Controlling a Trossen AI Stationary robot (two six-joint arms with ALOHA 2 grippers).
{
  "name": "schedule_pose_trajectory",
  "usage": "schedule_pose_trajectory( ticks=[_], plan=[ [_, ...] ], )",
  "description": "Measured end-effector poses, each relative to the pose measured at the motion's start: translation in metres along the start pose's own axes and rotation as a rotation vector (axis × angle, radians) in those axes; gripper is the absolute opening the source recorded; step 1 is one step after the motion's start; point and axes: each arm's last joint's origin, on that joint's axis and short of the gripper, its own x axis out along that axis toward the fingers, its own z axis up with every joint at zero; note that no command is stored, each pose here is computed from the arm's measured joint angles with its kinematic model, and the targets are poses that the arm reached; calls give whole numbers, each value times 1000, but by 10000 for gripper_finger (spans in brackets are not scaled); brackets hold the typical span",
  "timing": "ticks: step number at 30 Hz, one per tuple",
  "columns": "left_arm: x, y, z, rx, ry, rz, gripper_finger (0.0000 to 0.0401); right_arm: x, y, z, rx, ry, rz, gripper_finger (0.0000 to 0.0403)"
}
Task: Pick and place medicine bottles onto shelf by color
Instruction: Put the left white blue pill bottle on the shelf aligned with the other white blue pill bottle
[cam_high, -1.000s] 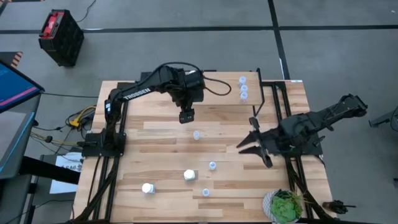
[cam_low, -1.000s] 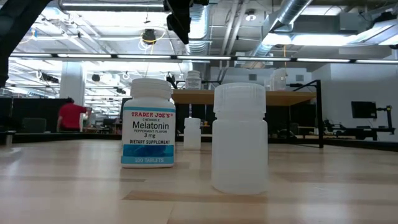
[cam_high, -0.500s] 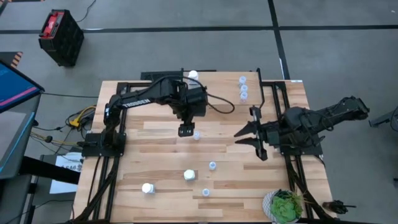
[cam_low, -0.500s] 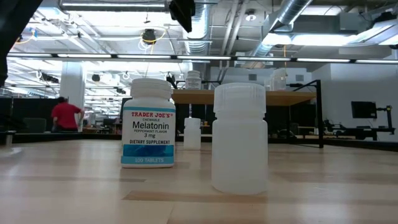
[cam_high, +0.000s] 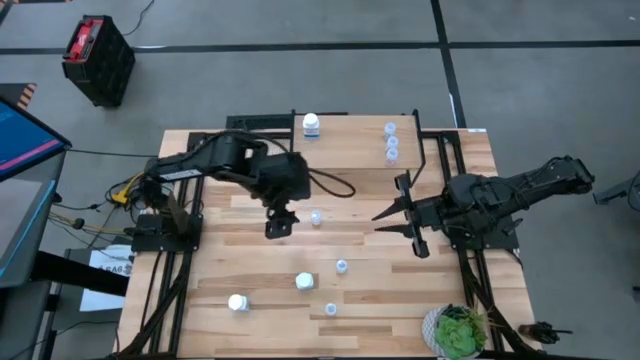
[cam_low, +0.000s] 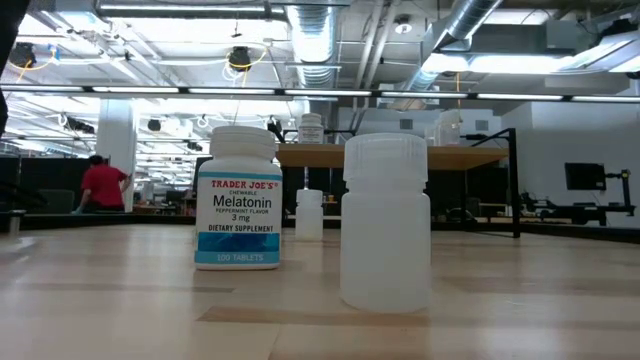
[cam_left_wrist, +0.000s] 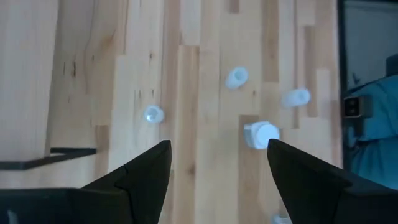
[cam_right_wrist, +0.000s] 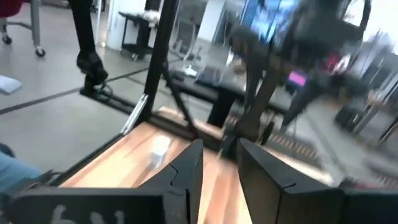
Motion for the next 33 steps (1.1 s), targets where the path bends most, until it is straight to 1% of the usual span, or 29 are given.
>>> schedule_pose_trajectory(
  ticks=[5,7,9,13,17,19,21,24,25,28,31,33],
  plan=[
    [-15,-18,-11,-15,-28,-34,251,-1,3,-10,94,109,27,120],
    [-13,-26,-20,-22,5,-44,251,-1,4,-14,133,143,32,120],
    [-5,-35,-30,-38,61,-46,251,-1,5,-17,173,182,38,120],
    [21,-49,-65,-132,235,-22,251,-2,7,-23,236,244,43,120],
    [43,-62,-112,-309,391,43,251,-4,9,-28,255,298,52,120],
    [53,-72,-132,-395,427,65,251,-4,10,-30,254,322,56,120],
    [63,-84,-148,-439,429,29,251,-5,10,-31,253,334,58,120],
    [78,-109,-163,-428,355,-80,251,-5,10,-31,253,334,58,120],
    [82,-117,-167,-418,327,-92,251,-5,10,-31,247,333,58,120],
    [90,-131,-185,-336,262,-39,251,-5,10,-31,242,331,58,120],
    [99,-136,-203,-264,221,40,251,-5,10,-30,241,329,58,120],
    [102,-139,-212,-232,222,52,251,-5,10,-30,242,329,58,120]
  ],
)
